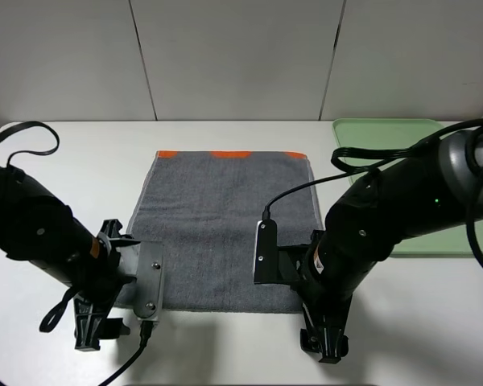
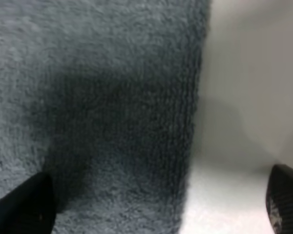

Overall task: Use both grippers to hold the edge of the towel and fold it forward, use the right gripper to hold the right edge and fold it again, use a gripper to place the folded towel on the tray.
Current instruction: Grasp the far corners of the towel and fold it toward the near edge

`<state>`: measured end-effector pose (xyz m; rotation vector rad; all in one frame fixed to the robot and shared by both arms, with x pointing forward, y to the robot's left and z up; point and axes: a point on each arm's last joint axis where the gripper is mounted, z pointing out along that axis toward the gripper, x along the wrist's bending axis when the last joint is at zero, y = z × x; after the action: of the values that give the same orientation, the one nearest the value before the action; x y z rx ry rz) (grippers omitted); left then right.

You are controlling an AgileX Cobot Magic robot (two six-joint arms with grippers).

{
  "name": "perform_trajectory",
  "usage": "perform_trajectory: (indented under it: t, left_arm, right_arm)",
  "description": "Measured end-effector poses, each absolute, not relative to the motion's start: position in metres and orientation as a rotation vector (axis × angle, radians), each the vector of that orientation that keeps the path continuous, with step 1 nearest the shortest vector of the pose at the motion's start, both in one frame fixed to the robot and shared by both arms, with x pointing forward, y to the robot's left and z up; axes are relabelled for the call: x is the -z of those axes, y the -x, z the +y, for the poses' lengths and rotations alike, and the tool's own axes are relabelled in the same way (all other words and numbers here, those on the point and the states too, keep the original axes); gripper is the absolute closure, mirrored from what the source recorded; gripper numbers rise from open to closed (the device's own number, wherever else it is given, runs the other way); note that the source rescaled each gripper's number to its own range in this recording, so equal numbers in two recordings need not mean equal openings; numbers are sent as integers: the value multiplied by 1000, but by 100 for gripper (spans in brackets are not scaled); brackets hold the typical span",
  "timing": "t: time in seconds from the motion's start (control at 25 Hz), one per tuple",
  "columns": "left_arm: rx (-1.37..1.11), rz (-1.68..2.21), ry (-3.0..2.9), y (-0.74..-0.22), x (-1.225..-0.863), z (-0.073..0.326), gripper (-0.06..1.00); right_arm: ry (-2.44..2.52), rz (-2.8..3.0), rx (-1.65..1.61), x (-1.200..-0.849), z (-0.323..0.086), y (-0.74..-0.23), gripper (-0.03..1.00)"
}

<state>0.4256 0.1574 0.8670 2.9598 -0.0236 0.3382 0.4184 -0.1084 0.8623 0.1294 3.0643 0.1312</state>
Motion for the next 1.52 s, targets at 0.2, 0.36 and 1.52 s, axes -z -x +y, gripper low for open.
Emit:
perform_trajectory:
  t: [0.2, 0.36, 1.52]
  left_arm:
    - [-323, -18, -2968, -426, -864, 157, 11]
    - [-318, -5, -2967, -426, -864, 156, 17]
    - [-345, -36, -2955, -428, -862, 155, 93]
  right_arm:
    - [-132, 3064, -133, -862, -108, -418, -3]
    - [-132, 3064, -133, -862, -108, -418, -2]
    - [-121, 3031, -179, -863, -105, -422, 97]
